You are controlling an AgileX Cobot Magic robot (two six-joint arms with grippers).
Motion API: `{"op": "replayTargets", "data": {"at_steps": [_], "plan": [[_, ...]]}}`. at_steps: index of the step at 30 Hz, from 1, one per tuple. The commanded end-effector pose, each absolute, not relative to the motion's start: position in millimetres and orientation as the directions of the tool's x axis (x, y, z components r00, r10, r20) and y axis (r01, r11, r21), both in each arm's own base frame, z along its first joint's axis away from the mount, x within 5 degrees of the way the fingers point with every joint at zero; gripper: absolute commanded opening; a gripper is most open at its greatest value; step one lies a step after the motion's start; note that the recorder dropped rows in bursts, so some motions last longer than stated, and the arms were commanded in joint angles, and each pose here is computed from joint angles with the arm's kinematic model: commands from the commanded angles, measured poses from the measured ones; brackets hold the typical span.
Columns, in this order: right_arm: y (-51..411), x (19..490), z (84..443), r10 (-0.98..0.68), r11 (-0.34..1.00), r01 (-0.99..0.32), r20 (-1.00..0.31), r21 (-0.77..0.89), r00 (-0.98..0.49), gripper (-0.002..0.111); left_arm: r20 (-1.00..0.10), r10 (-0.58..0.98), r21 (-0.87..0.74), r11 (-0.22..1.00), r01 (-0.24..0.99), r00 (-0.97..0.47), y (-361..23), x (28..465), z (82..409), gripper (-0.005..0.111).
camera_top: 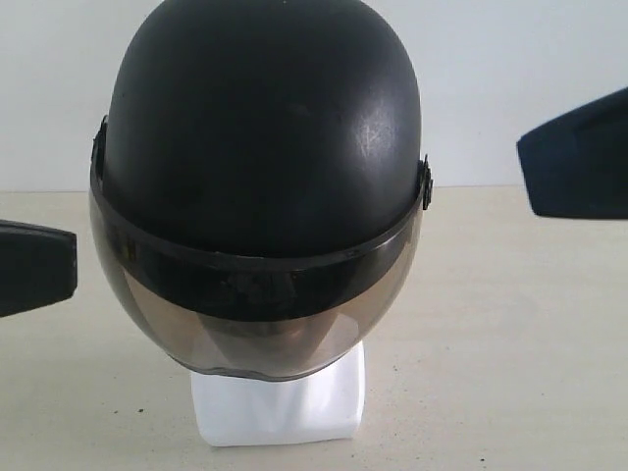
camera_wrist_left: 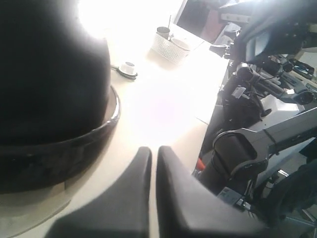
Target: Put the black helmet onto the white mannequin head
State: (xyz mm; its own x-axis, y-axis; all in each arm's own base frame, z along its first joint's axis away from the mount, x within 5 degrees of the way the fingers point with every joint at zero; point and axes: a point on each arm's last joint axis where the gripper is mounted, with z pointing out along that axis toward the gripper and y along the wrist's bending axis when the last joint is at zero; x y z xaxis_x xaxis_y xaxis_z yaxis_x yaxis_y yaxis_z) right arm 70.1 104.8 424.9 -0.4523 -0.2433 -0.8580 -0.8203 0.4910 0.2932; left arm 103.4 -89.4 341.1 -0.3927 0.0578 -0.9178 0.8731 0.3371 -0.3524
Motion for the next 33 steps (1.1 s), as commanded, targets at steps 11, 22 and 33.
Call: {"op": "replayTargets", "data": {"at_steps": [11,22,33], "plan": [[103.5,69.1,426.8,-0.240,0.492,-0.822,-0.862,0.288,-0.446,0.000,-0.926,0.044,-0.342,0.327,0.881,-0.375,-89.6,88.9,345.1,0.004],[103.5,69.1,426.8,-0.238,0.493,-0.820,-0.861,0.291,-0.448,0.000,-0.964,0.082,-0.214,0.334,0.918,-0.254,-88.0,90.4,346.4,0.004],[103.5,69.1,426.8,-0.238,0.493,-0.820,-0.861,0.291,-0.448,0.000,-0.991,0.046,0.124,0.685,0.718,0.127,-66.1,63.0,374.4,0.004]]}}
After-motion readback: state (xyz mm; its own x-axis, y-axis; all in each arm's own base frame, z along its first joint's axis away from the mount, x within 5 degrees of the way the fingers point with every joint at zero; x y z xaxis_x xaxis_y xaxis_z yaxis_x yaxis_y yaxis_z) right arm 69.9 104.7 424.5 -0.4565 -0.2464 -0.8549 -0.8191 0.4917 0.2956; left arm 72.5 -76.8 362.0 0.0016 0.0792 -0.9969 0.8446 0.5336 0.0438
